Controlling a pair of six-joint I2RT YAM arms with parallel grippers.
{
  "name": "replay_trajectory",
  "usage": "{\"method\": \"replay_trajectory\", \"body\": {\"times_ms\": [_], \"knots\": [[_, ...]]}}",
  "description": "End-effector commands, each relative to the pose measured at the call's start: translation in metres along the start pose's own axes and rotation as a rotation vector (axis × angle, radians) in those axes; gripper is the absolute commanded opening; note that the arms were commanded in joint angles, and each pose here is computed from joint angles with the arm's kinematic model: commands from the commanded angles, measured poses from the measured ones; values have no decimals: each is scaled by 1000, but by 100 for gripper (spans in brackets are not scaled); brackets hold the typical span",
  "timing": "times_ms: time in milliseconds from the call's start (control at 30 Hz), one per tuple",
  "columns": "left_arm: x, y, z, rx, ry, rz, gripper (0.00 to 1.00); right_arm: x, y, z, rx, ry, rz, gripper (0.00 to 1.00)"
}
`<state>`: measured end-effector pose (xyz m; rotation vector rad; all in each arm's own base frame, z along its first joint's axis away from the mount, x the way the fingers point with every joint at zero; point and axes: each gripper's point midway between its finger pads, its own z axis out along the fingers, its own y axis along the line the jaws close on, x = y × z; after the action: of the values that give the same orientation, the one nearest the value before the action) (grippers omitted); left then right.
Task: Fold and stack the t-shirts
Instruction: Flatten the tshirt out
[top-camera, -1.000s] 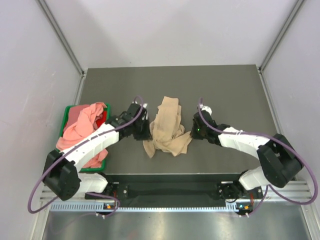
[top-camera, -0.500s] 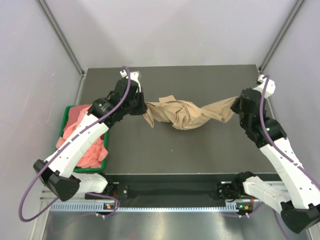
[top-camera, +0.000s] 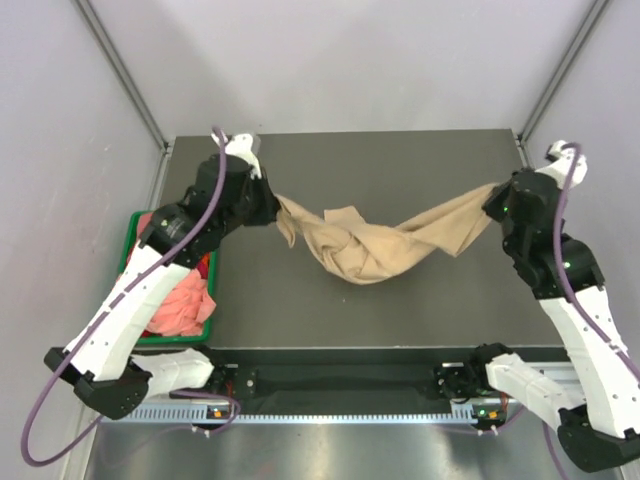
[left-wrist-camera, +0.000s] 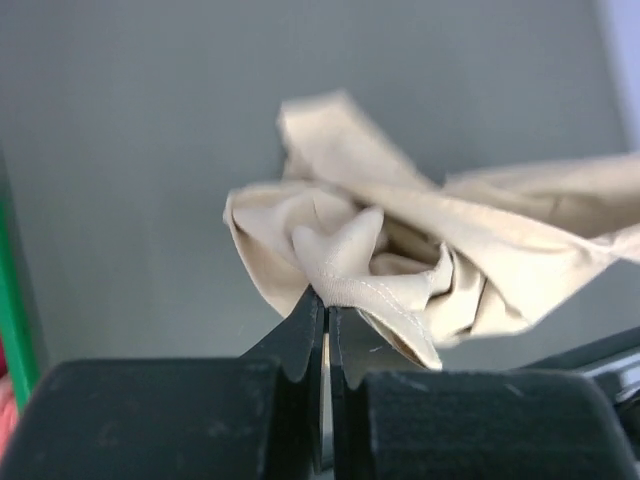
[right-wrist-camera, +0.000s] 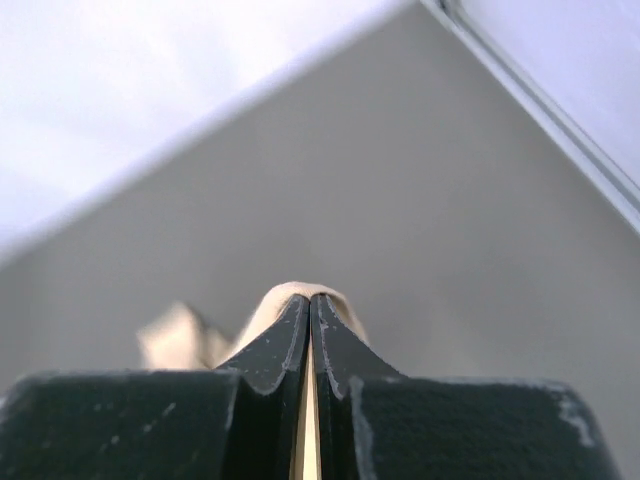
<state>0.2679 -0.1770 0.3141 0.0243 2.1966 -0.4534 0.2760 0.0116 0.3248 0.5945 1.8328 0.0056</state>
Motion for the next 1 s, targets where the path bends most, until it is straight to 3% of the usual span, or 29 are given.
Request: {"method": "replay_trajectory", "body": {"times_ms": [0,133,200,333,400,500,667,800,967], "knots": [[-54,-24,-8,65,-151,16,0,-76,32,-18,-143,-211,126,0],[-90,-23,44,48,-216,-60,0,-98,46,20,-69,-341,81,0],[-101,-16,81,98,-170,-163,0,-112,54,46,-27,-347,69,0],[-162,2,87,41,-322,-212,0,-157,81,69,-89,-378,41,0],[-195,4,68,79,-396,-237,0,-192,76,61,-66,-409,56,0],[-205,-14,39,186,-409,-208,0,-211,63,57,-21,-410,53,0],[-173,-57,-6,459,-331,-169,0,-229,39,12,-16,-462,90,0],[-155,-82,-70,636,-310,-215,0,-246,29,-54,-103,-535,186,0],[-134,-83,-118,669,-291,-273,0,-239,12,-112,-189,-559,261,0]]}}
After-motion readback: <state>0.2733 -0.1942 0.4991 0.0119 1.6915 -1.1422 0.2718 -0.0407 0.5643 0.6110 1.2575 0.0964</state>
